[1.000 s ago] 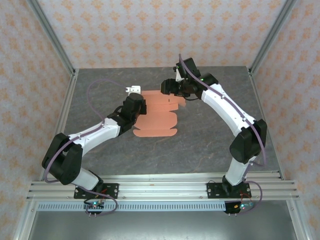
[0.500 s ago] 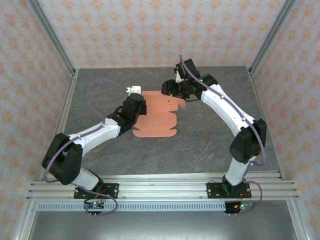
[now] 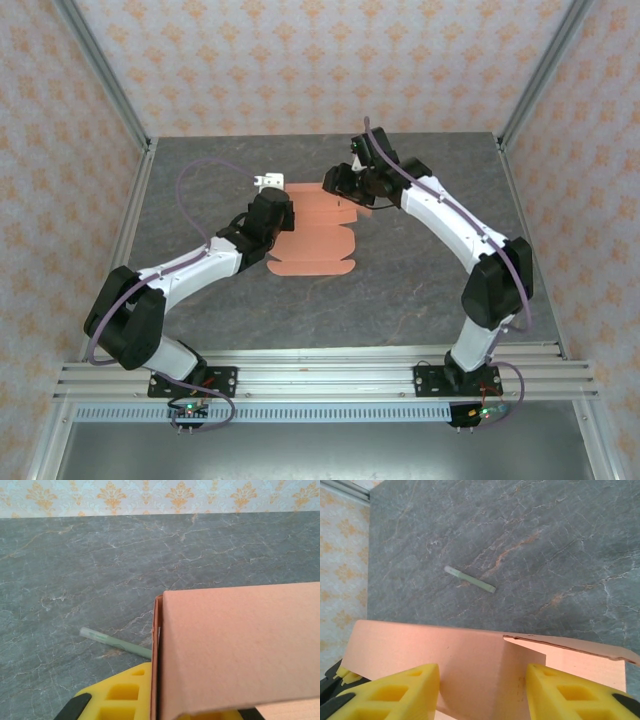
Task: Fold the paper box
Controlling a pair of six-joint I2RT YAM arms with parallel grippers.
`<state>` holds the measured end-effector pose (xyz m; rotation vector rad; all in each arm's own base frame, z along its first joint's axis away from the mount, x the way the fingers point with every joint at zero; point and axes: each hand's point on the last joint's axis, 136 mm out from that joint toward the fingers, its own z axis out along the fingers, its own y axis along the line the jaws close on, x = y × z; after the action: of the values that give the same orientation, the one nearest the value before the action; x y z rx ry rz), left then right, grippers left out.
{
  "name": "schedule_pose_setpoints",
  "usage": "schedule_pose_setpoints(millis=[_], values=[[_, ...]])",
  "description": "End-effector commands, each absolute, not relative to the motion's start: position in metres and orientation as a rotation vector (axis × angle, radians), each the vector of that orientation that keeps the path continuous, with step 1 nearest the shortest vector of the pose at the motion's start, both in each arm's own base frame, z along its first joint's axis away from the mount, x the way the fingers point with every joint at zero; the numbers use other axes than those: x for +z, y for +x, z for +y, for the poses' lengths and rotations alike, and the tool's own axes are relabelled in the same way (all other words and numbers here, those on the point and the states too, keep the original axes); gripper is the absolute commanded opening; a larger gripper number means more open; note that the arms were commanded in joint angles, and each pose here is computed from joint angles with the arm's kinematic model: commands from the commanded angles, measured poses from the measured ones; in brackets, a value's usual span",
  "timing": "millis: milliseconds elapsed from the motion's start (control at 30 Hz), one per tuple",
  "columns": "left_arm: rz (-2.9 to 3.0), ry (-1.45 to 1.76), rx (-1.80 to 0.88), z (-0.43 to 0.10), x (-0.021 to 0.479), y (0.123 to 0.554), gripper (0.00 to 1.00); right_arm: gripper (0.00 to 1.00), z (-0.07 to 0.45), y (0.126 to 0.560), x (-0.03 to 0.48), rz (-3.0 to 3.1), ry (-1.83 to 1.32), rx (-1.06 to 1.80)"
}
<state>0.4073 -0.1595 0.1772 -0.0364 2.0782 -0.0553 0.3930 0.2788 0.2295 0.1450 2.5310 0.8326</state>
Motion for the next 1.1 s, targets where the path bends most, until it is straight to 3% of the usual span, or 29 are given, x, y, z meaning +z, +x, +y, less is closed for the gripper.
schedule_pose_setpoints(millis=[0, 733, 933, 1067], values=[[2.046, -0.047, -0.058, -0.16, 0.189, 0.406, 0.0, 0.47, 0.285, 0.394, 0.254, 2.438, 0.208, 0.939], [2.05, -0.039, -0.078, -0.164, 0.186, 0.403, 0.0, 0.28, 0.283, 0.397, 0.256, 2.351, 0.359, 1.022], [2.051, -0.042, -0.065, -0.163, 0.185, 0.403, 0.0, 0.29, 0.28, 0.397, 0.256, 2.348, 0.357, 1.0], [2.055, -0.047, -0.061, -0.162, 0.183, 0.404, 0.0, 0.44, 0.269, 0.395, 0.257, 2.353, 0.332, 0.921]])
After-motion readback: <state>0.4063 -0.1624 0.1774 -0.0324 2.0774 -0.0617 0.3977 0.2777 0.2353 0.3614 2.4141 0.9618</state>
